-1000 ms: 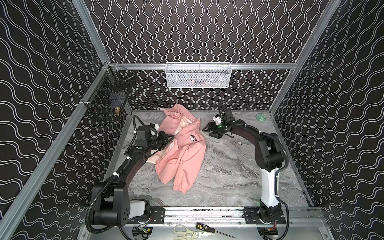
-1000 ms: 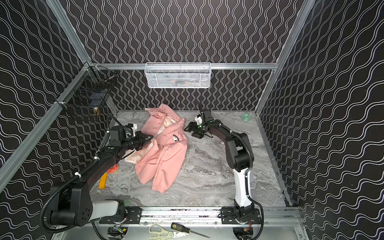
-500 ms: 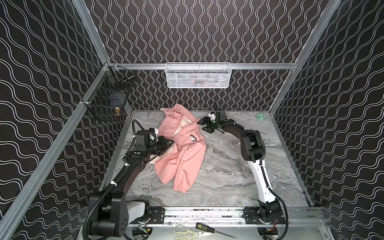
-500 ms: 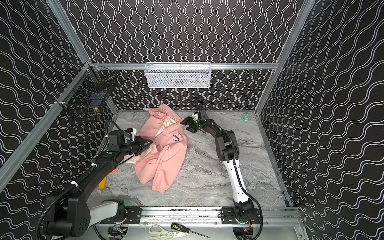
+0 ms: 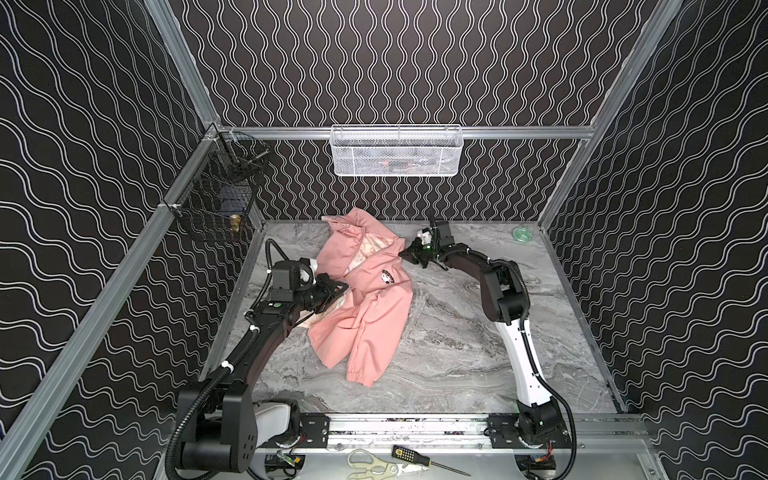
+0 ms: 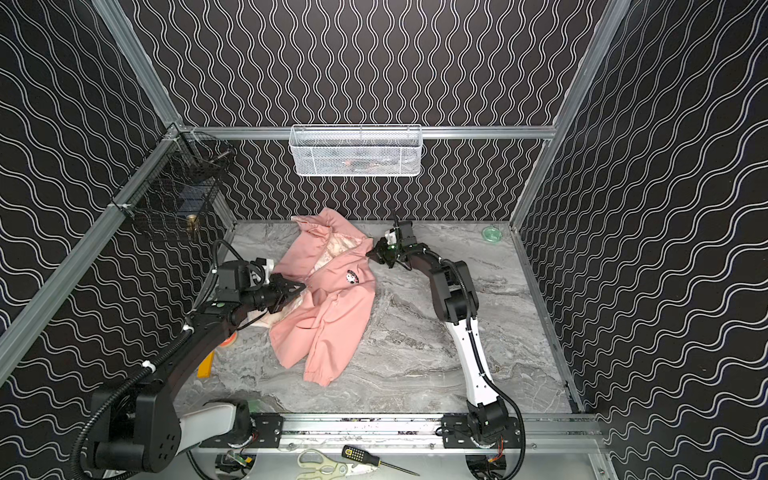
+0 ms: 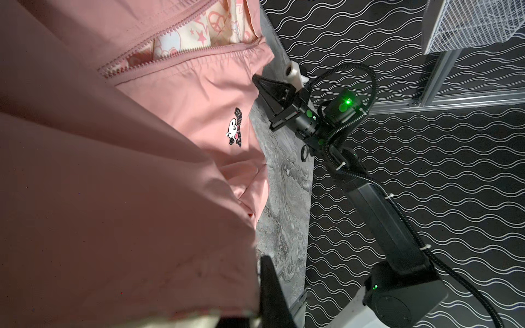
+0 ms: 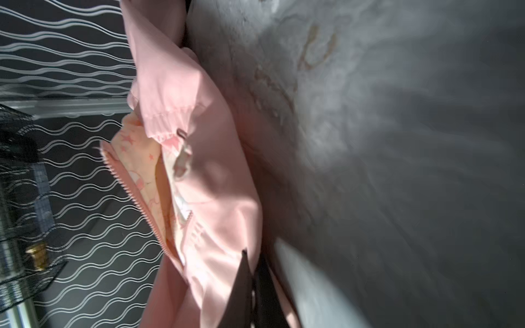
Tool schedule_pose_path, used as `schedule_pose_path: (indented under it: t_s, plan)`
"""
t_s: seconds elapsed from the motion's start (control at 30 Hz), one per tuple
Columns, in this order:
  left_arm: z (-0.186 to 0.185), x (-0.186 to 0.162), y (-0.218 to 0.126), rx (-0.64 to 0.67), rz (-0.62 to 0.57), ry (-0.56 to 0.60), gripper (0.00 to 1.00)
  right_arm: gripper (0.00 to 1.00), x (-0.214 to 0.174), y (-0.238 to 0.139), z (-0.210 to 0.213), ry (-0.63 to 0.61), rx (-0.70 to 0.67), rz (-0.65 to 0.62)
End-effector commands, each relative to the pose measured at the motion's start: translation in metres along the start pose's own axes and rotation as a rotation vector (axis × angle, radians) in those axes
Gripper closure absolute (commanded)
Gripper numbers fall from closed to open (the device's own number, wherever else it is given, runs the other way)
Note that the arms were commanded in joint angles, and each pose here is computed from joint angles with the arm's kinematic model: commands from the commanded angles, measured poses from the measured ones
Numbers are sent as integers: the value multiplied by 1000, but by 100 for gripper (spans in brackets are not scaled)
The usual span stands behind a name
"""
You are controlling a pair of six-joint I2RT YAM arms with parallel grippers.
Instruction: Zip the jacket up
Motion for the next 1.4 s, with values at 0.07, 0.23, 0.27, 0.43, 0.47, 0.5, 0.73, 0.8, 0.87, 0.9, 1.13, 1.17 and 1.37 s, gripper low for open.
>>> schedule_pose_path:
  t_s: [0.07, 0.23, 0.27, 0.43, 0.47, 0.5, 0.73, 0.8, 0.87, 0.9, 1.13, 1.17, 1.37]
  plan:
    - [-7, 6, 1, 1, 14, 68, 100, 100, 7, -56, 24, -48, -7, -138]
    - [-10, 15, 7, 2, 26, 99, 100, 100, -1, -100, 14, -45, -73, -179]
    - [-11, 17, 9, -1, 28, 107, 100, 100, -2, -110, 9, -39, -93, -188]
    - [-12, 33, 27, -27, 45, 128, 100, 100, -17, -154, -16, 16, -167, -226]
    - [-14, 37, 30, -39, 47, 135, 100, 100, -19, -166, -21, 31, -181, -240]
    - [-15, 39, 33, -51, 49, 142, 100, 100, -23, -176, -25, 44, -193, -247]
    - [-38, 49, 66, -130, 136, 246, 100, 100, -61, -243, -38, 60, -286, -305]
    - [-42, 47, 76, -126, 162, 264, 100, 100, -73, -253, -38, 44, -316, -298]
    - [-45, 46, 82, -131, 177, 264, 100, 82, -86, -265, -36, 41, -353, -308]
    - [-45, 46, 84, -129, 180, 263, 100, 66, -90, -271, -36, 46, -370, -315]
    - [-45, 48, 86, -116, 178, 248, 100, 28, -149, -289, -33, 17, -368, -264]
    - [-45, 47, 85, -114, 179, 249, 100, 28, -160, -286, -33, 3, -372, -244]
    - [-42, 40, 79, -104, 173, 243, 100, 28, -226, -242, -20, -162, -393, -53]
Point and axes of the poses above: each gripper's point midway between its finger pads, its own y axis out along the fingers, its own z axis along the line the jaws close on, x = y × z, the point moved 9 cm from there along -y, back along the fingers
